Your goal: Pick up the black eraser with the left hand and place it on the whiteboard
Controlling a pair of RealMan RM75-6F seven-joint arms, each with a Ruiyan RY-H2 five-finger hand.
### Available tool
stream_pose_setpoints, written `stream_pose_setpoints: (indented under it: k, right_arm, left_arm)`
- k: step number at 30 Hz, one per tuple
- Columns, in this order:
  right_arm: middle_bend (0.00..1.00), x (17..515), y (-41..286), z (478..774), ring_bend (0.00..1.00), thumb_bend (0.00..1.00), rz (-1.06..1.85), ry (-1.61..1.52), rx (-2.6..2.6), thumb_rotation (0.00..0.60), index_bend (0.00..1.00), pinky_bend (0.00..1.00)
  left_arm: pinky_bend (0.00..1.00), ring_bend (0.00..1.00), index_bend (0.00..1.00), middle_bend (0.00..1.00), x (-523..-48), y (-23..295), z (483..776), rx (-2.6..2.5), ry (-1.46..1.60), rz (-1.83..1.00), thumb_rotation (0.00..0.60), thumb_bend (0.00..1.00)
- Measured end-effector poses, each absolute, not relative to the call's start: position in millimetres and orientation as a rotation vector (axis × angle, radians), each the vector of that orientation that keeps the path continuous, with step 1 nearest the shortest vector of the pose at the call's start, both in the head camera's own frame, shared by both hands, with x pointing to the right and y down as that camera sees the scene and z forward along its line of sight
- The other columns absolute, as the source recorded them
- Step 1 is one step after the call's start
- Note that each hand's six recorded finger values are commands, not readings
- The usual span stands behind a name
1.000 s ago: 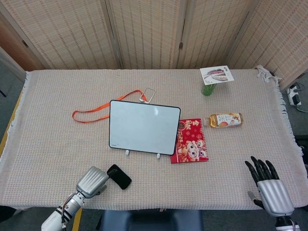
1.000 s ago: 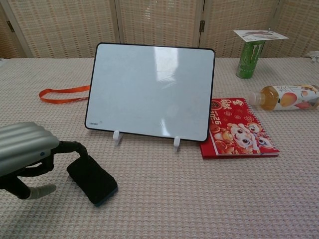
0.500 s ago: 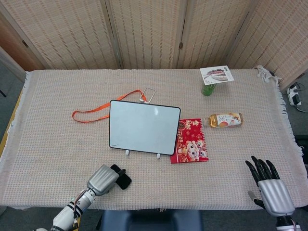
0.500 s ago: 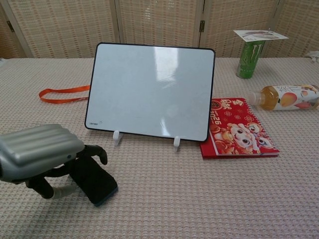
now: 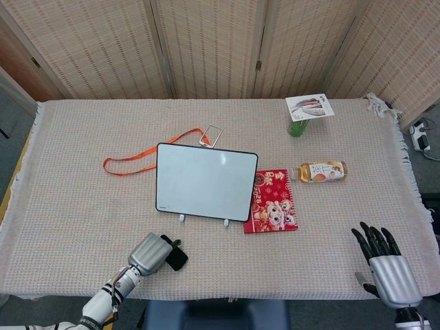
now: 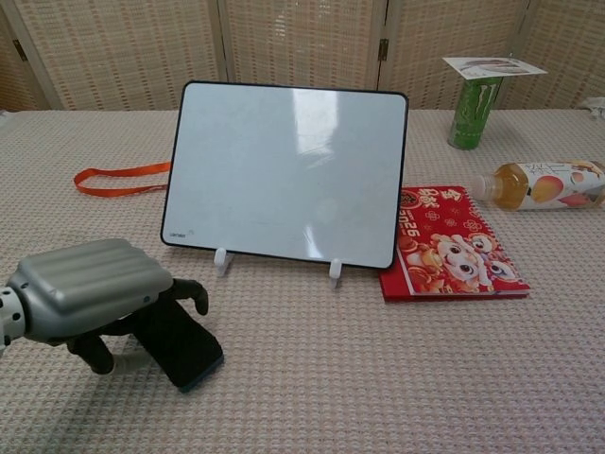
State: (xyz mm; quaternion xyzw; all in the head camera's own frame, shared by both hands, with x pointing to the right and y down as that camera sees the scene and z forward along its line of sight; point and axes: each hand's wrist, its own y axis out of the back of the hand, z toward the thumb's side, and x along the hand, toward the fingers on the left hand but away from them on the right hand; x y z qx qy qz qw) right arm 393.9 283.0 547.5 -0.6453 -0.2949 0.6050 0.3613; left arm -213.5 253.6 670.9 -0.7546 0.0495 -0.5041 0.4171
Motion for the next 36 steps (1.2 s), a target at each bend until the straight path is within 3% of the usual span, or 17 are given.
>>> stream_pose_setpoints:
  k: [10, 15, 23, 30, 36]
  right_arm:
    - [0.0, 393.9, 282.7, 548.9, 0.0, 0.3, 1.564, -0.757, -1.661, 0.6, 0.0, 0.0]
    - [0.0, 393.7, 282.8, 549.3, 0.0, 0.3, 1.565, -0.755, -1.661, 0.6, 0.0, 0.0]
    - [0.0, 393.9, 282.6, 548.7, 0.0, 0.3, 1.563, -0.758, -1.658, 0.6, 0.0, 0.0]
    - [0.0, 393.3, 283.1, 549.5, 0.0, 0.3, 1.564, -0.754, -1.658, 0.6, 0.0, 0.0]
    - [0.0, 392.5, 284.0, 549.8, 0.0, 0.3, 1.565, -0.75, -1.66, 0.6, 0.0, 0.0]
  left_arm:
    - [1.0, 0.95, 0.34, 1.0, -213.9, 251.7, 675.8, -1.88, 0.108, -1.292, 0.6, 0.39]
    - [1.0, 0.95, 0.51, 1.0, -214.4, 251.7, 676.1, -1.874, 0.11, -1.293, 0.6, 0.39]
    - [1.0, 0.96, 0.64, 1.0, -214.7, 248.0, 674.0, -1.855, 0.151, -1.265, 0.6, 0.4]
    - [1.0, 0.96, 0.65, 1.0, -214.1, 236.5, 656.0, -1.81, 0.279, -1.19, 0.6, 0.4]
    - [1.0, 0.96, 0.6, 1.0, -217.3, 216.1, 636.9, -1.713, 0.546, -1.103, 0.6, 0.4]
